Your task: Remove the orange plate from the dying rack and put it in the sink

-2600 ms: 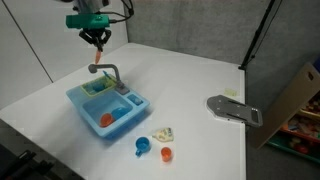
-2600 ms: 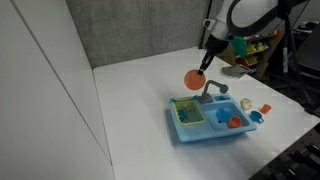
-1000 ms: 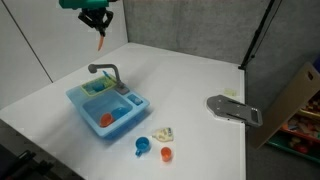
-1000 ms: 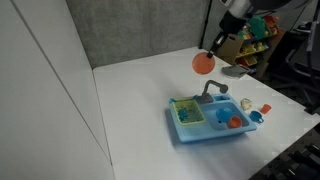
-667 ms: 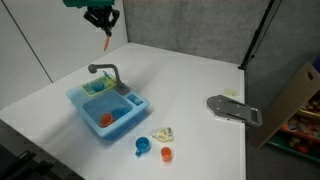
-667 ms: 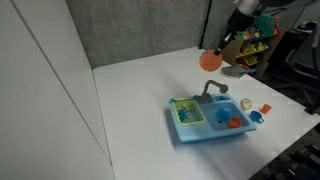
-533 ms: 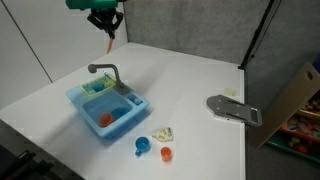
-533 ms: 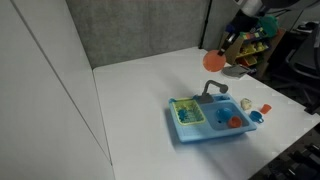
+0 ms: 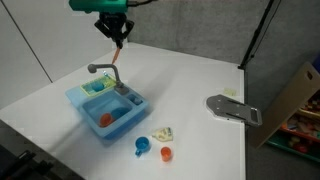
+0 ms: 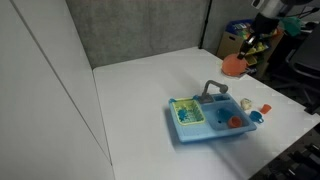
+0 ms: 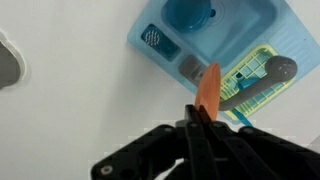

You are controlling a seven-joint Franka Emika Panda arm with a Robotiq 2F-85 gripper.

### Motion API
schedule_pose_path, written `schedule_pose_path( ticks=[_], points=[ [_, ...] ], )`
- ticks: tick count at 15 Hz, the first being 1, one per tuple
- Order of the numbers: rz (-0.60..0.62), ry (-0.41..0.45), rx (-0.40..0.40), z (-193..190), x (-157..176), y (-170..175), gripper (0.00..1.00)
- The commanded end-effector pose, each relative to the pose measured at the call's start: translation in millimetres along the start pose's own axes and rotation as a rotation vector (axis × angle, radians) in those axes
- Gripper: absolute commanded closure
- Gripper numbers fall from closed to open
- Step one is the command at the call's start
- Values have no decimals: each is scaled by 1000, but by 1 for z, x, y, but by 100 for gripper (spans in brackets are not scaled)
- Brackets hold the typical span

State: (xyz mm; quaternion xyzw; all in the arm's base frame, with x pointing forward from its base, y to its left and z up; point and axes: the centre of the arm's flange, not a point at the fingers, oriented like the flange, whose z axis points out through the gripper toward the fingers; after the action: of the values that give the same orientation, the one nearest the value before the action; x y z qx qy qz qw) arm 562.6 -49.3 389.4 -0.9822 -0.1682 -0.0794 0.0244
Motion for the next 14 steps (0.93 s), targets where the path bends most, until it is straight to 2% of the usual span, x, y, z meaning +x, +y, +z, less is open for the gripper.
schedule_pose_path(
  ticks=[1, 6, 7, 8, 14],
  points=[
    [28, -67, 4, -7, -29, 17, 97],
    [66, -146, 51, 7, -52, 31, 97],
    [41, -141, 72, 7, -53, 26, 97],
    [71, -138, 52, 14, -45, 30, 96],
    [61, -147, 59, 16, -46, 27, 98]
  ],
)
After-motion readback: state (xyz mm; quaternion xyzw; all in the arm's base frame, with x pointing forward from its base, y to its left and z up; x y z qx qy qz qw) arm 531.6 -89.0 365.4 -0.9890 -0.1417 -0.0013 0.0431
